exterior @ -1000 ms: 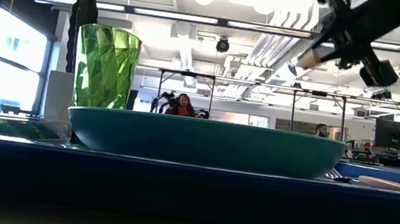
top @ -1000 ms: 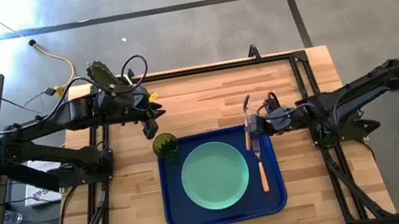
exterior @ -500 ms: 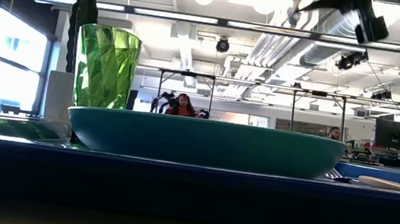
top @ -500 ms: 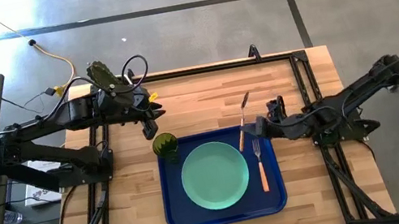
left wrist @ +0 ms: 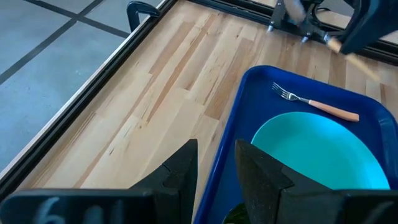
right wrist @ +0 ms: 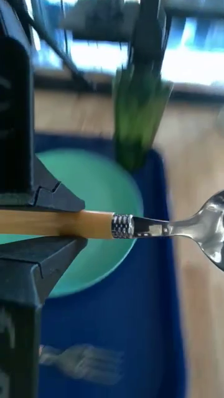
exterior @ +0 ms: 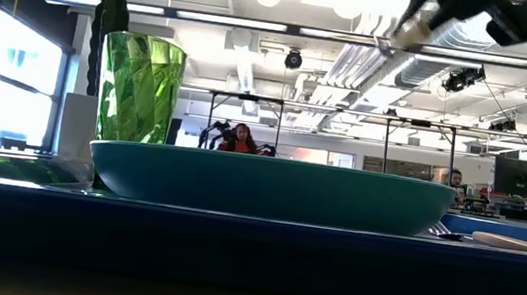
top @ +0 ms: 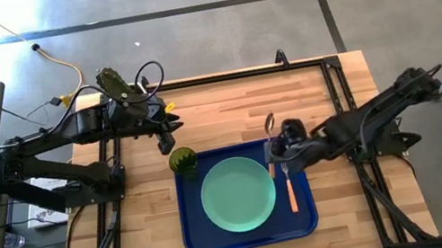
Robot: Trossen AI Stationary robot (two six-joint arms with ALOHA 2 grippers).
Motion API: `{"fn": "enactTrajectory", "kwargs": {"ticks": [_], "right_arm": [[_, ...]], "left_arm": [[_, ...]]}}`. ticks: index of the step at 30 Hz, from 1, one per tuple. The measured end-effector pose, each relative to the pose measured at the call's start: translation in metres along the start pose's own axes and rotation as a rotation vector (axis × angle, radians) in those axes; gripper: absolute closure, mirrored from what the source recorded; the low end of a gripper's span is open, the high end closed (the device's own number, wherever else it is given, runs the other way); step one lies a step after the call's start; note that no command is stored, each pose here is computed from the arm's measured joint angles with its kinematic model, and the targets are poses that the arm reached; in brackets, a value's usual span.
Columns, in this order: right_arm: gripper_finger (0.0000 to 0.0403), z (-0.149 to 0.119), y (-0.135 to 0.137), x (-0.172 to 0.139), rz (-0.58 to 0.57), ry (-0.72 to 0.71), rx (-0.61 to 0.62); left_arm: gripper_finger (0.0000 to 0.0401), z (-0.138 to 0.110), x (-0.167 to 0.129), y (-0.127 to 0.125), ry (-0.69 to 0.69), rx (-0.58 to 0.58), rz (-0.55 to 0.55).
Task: Pick and place plate/cup/fork/spoon on tray
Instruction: Put the orange spoon on the blue tray to the left of the yellow fork
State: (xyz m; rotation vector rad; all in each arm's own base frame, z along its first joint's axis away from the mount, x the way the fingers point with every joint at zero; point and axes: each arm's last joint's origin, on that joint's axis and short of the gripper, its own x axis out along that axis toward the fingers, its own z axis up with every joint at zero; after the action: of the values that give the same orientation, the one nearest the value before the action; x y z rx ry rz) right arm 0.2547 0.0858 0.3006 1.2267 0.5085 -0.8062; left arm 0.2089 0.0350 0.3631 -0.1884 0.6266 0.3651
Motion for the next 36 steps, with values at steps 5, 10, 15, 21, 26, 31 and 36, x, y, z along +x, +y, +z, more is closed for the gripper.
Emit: {"fn": "enactTrajectory", "kwargs": {"ticks": [5,10,15,21,26,31,36], "right_arm": [[0.0375,-0.018,-0.005,0.025,-0.197,0.113,0.041],[0.0375,-0.031,-0.009,0.045,-0.299,0.194,0.061],[0.0375,-0.043,-0.013,0.056,-0.367,0.243,0.074],[0.0375,-0.061,-0.020,0.064,-0.444,0.288,0.103],[0.0375,-0.072,-0.025,0.072,-0.480,0.285,0.115],[0.0375,-0.079,-0.029,0.083,-0.522,0.310,0.096],[0.0375,-0.085,-0.033,0.095,-0.547,0.303,0.075]], "left_arm": [[0.0304,0.000,0.000,0.000,0.001,0.000,0.001],[0.0304,0.000,0.000,0.000,0.004,0.000,0.001],[0.0304,0.000,0.000,0.000,0.004,0.000,0.001],[0.0304,0.000,0.000,0.000,0.003,0.000,0.001],[0.0304,0.000,0.000,0.000,0.003,0.000,0.001],[0.0304,0.000,0.000,0.000,0.003,-0.001,0.001],[0.0304,0.000,0.000,0.000,0.002,-0.001,0.001]]}}
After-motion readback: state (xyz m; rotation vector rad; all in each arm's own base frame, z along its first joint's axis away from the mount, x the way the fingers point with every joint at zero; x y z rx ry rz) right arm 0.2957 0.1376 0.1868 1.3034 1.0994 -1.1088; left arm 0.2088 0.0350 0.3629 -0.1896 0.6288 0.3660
